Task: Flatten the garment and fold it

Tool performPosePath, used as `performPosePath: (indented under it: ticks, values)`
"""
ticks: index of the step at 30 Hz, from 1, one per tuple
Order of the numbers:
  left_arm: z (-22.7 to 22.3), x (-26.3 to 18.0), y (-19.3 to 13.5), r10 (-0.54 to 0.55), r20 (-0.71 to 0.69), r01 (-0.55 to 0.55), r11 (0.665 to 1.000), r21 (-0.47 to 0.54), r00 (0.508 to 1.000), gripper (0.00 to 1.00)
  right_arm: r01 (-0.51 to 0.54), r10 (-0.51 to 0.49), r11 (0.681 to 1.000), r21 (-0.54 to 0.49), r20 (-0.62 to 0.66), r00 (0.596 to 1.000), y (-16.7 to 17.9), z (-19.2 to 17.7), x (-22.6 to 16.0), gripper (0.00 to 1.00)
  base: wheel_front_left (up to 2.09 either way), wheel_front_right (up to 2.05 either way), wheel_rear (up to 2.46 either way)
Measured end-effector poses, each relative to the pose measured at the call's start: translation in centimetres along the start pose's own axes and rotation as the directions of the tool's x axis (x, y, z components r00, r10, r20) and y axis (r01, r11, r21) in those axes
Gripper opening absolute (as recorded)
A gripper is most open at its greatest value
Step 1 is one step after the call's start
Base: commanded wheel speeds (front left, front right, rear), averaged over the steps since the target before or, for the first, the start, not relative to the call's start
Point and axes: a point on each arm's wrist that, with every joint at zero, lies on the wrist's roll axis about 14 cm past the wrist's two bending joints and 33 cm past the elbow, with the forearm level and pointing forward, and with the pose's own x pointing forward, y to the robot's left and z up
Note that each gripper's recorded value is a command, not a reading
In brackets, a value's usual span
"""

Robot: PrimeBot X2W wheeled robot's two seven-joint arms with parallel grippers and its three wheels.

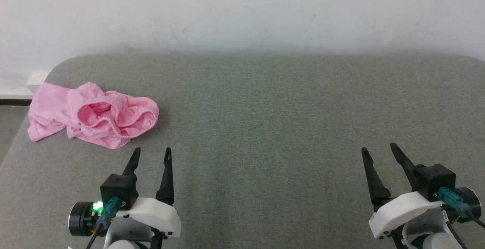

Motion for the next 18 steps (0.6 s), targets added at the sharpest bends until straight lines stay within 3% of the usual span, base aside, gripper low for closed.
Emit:
performPosePath:
  ticks: [18]
  values:
    - [0.3,-2.1,3.2,0.114,0.031,-0.113,0.993,-0.024,0.993,1.00,-0.100,0.100,0.994,0.049,0.001,0.995,3.3,-0.7,1.6,1.00,0.00,0.00,0.00]
